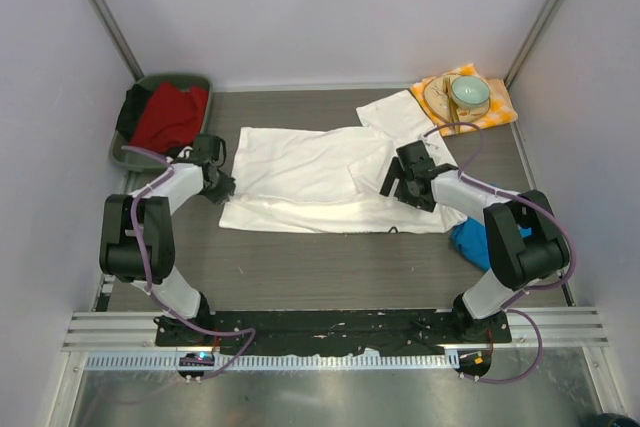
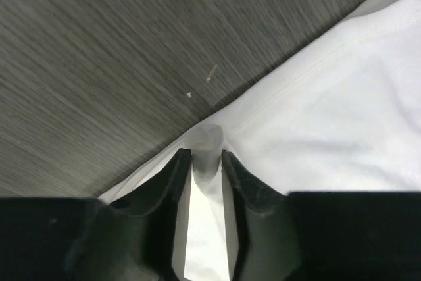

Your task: Fold and stack the t-shirts

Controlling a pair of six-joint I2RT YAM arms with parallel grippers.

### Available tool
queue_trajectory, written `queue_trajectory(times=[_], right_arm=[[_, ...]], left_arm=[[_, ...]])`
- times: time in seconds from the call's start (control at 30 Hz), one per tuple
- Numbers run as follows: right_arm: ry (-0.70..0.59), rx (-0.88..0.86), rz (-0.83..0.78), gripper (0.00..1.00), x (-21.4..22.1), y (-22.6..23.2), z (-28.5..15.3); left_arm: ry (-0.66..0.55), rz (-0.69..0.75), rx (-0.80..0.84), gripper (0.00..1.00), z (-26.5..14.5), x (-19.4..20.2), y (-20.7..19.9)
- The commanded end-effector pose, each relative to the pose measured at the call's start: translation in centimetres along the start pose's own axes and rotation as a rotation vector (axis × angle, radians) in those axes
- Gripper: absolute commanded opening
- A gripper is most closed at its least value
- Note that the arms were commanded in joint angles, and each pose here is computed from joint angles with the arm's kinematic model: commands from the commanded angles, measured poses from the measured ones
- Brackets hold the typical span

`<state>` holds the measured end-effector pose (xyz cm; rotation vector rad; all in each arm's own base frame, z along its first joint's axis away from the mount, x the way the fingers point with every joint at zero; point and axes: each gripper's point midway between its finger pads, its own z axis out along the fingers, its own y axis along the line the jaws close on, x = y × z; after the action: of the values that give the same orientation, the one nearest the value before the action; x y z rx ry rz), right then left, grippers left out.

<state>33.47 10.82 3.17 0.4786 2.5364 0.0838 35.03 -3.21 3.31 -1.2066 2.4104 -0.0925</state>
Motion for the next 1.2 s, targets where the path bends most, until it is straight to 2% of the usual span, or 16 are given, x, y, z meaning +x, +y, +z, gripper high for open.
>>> queue_trajectory(times=[0.0,0.07,0.1,0.3,0.43,0.57,0.7,0.83,1.17], right_arm=[[-0.038,-0.035,-0.008,0.96,-0.8,1.0,-0.4],[-0.036,-0.037,-0.011,0.96,-0.6,1.1,-0.3],[-0.038,-0.041,-0.011,0.96,-0.7,1.1,-0.3],[-0.037,-0.058,-0.025,0.96,-0.4,1.5,-0.5],[-0.055,-0.089,-0.034,0.96,-0.5,2.1,-1.6],[-0.072,-0.188,-0.027,0.96,-0.9,4.3,-3.3],[-0.056,-0.324,-0.026,0.96,-0.6,7.3,-5.0],[-0.058,-0.389,-0.011,0.97,-0.7,8.8,-5.9],[-0.078,-0.325,-0.021,0.97,0.7,5.6,-6.4]], left_arm=[[-0.073,-0.063,0.145,0.63,-1.2,-2.3,-3.2],[-0.076,-0.084,0.17,0.91,-1.6,-2.3,-3.4],[-0.077,-0.089,0.177,0.99,-1.8,-2.4,-3.6],[-0.067,-0.085,0.232,1.0,-3.5,-2.4,-4.3],[-0.052,-0.056,0.267,1.0,-4.9,-0.9,-4.1],[-0.036,-0.02,0.285,1.0,-5.5,1.7,-2.7],[-0.007,0.037,0.348,1.0,-5.5,4.1,-3.3],[0.003,0.101,0.377,1.0,-4.6,5.7,-4.4],[-0.013,0.145,0.343,1.0,-1.9,5.6,-5.5]])
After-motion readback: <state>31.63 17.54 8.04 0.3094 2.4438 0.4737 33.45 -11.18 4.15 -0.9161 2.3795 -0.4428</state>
